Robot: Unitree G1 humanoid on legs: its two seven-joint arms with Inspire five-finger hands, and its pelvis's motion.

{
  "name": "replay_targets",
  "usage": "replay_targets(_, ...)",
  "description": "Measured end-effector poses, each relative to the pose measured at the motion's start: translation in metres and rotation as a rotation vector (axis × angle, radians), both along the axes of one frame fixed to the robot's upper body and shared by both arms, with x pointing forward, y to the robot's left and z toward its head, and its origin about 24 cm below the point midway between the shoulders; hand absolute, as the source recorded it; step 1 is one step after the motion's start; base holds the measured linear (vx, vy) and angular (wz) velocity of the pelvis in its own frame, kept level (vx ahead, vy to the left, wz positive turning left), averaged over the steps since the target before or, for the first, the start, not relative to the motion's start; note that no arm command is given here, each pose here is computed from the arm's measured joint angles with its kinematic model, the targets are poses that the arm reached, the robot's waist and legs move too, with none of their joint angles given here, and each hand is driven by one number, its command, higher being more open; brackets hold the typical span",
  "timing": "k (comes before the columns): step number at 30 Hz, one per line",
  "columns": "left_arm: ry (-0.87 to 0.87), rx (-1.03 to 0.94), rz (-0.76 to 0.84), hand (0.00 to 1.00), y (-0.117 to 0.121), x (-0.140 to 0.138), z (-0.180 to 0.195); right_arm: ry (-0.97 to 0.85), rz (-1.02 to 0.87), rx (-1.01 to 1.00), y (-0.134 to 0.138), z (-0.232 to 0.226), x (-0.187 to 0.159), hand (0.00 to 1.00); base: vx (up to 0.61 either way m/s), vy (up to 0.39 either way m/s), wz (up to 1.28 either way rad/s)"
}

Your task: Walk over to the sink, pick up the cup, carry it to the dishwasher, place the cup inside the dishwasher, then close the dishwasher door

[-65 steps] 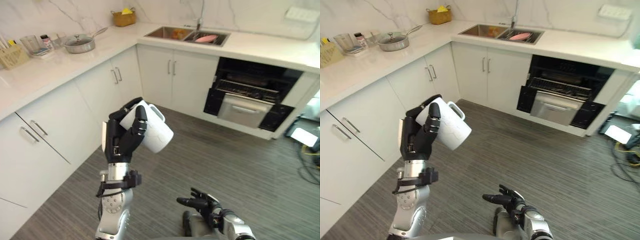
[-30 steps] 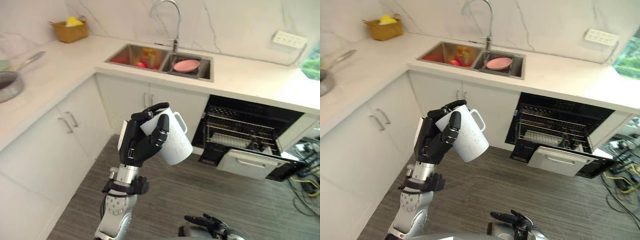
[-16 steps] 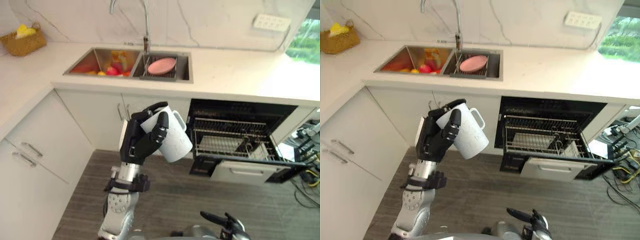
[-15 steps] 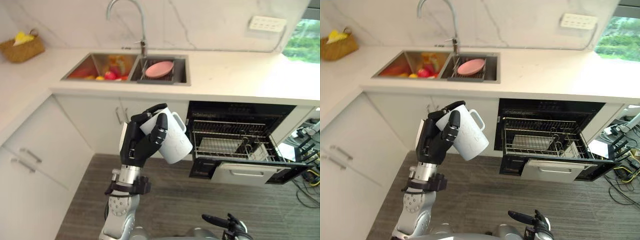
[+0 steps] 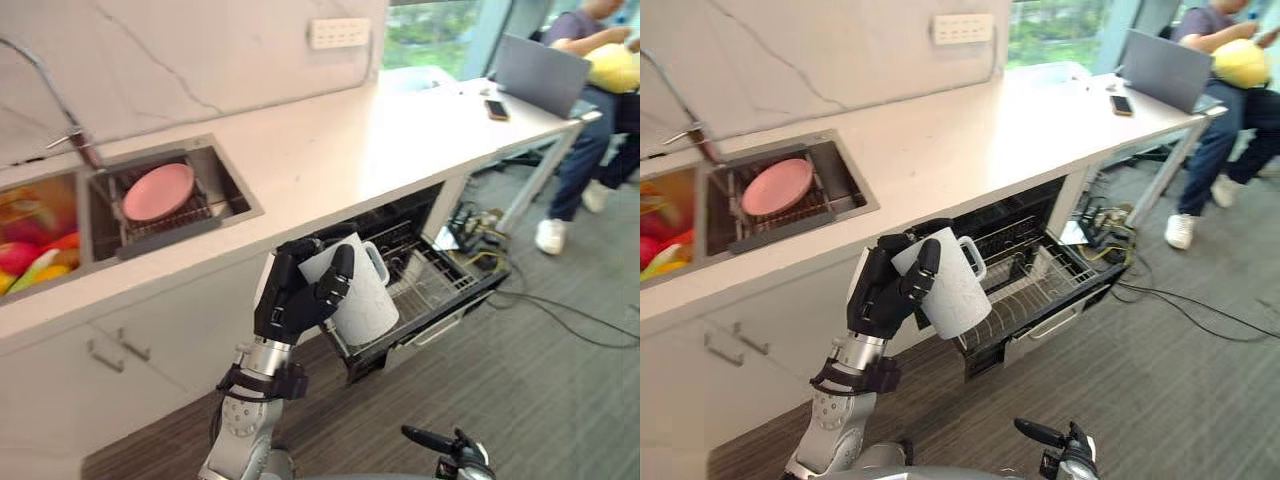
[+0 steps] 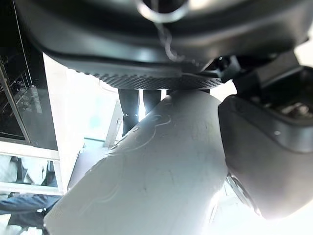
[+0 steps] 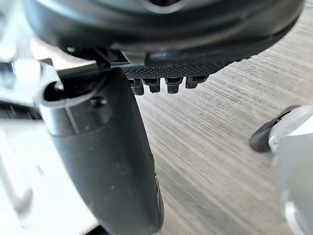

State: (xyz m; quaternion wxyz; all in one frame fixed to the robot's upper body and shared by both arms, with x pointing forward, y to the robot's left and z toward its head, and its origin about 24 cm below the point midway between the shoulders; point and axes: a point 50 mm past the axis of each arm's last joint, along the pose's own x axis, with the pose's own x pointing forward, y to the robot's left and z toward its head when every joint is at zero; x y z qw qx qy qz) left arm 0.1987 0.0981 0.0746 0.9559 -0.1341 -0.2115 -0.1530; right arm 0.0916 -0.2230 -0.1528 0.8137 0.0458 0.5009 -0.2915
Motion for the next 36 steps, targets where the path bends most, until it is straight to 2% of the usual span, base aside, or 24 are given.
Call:
replay_targets(4,-0.009,0.001,-0.041,0.00,-0.008,-0.002,0.002,0.001,-0.035,-0.049,-0.002,0.002,-0.011,1.00,0.01,0.133,-0.63)
replay_targets(6,-0.013,0.014,-0.041,0.00,-0.008,-0.002,0.002,-0.033,-0.052,-0.078,-0.005,0.007,-0.003,1.00,0.02,0.080,-0.96)
replay_targets(9,-0.037,0.123,0.024,0.00,-0.001,0.002,0.003,-0.197,-0.053,-0.164,-0.012,0.034,0.031,1.00,0.01,0.058,-1.06)
replay_targets(14,-0.109,0.228,0.184,0.00,0.008,0.018,0.016,-0.581,0.014,-0.348,-0.025,0.108,0.099,1.00,0.01,-0.033,-0.62)
replay_targets(17,-0.169,0.281,0.240,0.00,0.001,0.021,0.021,-0.760,0.091,-0.402,-0.018,0.138,0.124,1.00,-0.06,-0.025,-0.08)
replay_targets(19,-0.194,0.351,0.294,0.00,-0.001,0.027,0.017,-0.814,0.082,-0.448,-0.008,0.152,0.134,1.00,-0.13,-0.029,-0.04)
replay_targets(22,-0.198,0.430,0.418,0.00,0.016,0.032,0.012,-0.931,-0.040,-0.214,0.002,0.159,0.134,1.00,-0.09,-0.043,-0.10)
replay_targets(25,-0.207,0.433,0.572,0.00,0.040,0.036,0.017,-1.025,-0.073,-0.077,-0.019,0.162,0.114,1.00,-0.04,-0.023,-0.09)
replay_targets(28,-0.234,0.460,0.677,0.00,0.049,0.036,0.018,-1.173,-0.036,-0.036,-0.028,0.185,0.114,1.00,-0.01,0.007,-0.10)
replay_targets(33,-0.267,0.531,0.692,0.00,0.042,0.035,0.013,-1.369,0.131,0.018,-0.028,0.219,0.123,1.00,0.00,0.008,-0.01)
replay_targets(36,-0.274,0.564,0.696,0.00,0.042,0.035,0.006,-1.404,0.181,0.045,-0.050,0.216,0.126,1.00,0.01,0.022,0.13)
